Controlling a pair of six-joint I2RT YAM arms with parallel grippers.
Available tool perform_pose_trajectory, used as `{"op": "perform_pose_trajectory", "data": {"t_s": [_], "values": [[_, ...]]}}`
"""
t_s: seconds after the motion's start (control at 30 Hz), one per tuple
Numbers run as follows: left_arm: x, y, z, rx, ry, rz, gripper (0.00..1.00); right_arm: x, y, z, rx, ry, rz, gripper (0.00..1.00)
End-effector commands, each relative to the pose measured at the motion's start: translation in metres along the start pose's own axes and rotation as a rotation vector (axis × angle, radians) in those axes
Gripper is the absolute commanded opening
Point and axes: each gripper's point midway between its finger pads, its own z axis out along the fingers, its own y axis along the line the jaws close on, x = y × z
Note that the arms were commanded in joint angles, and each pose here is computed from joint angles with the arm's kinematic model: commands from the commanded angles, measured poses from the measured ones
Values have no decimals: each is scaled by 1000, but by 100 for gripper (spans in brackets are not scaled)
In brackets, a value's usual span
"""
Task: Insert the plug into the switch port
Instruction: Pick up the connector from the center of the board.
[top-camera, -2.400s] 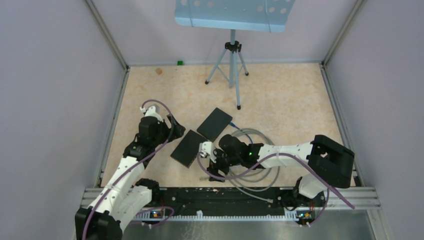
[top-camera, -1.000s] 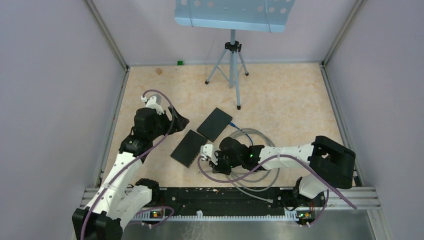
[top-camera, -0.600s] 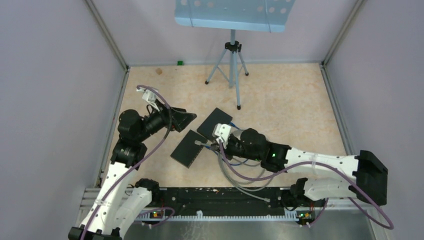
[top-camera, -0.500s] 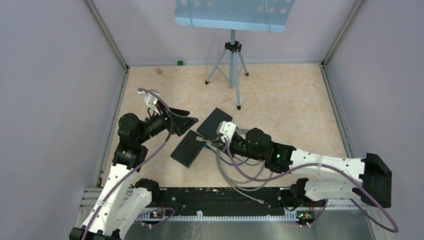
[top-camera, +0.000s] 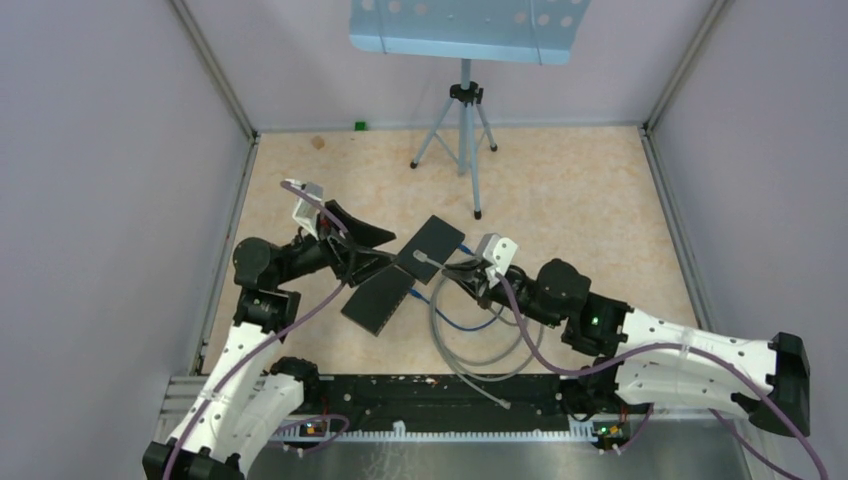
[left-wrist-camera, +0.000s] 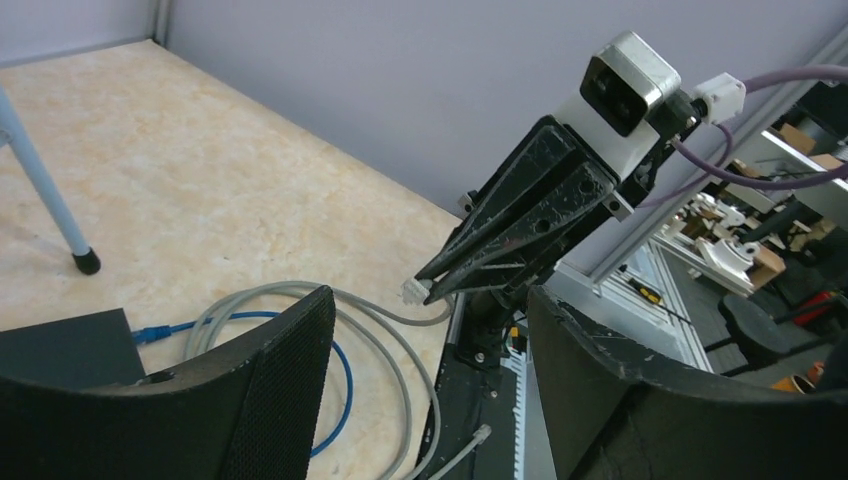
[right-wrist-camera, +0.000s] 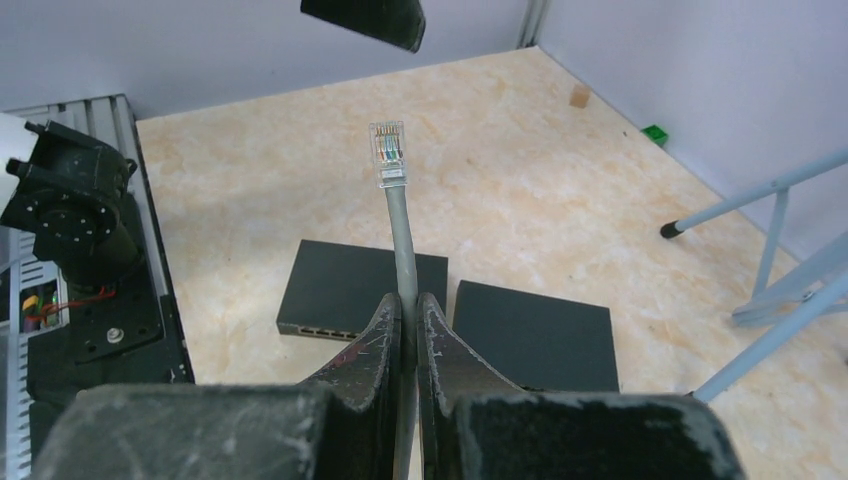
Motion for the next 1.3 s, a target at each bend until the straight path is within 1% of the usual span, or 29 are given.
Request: {"op": "perform_pose_trajectory", "data": {"t_s": [0.0, 0.13, 0.23, 0.3, 0.33, 0.4, 0.5, 0.8, 0.97, 1.1, 1.27], "values": [[1, -18, 2, 116, 32, 24, 75, -36, -17, -10, 72, -127, 11, 0], [6, -25, 8, 154, 44, 7, 78, -49, -16, -13, 65, -160, 66, 0], [12, -40, 13, 223, 55, 44, 80, -57, -14, -14, 27, -172, 125, 0], [17, -50, 15, 268, 59, 98, 83, -63, -8, -16, -31, -197, 185, 0], [19, -56, 16, 294, 57, 134, 87, -67, -2, -19, -84, -215, 204, 0], [25, -67, 15, 345, 46, 214, 93, -73, 2, -24, -135, -247, 234, 0], [28, -70, 14, 348, 15, 293, 96, -81, 8, -29, -198, -277, 245, 0], [26, -79, 12, 375, -36, 397, 99, -91, 30, -38, -352, -309, 231, 0], [23, -83, 14, 389, -46, 421, 99, -90, 39, -38, -411, -303, 221, 0], [26, -85, 15, 403, -37, 414, 99, -89, 42, -35, -435, -291, 223, 0], [31, -88, 16, 425, -21, 409, 97, -85, 40, -25, -421, -265, 226, 0]]}}
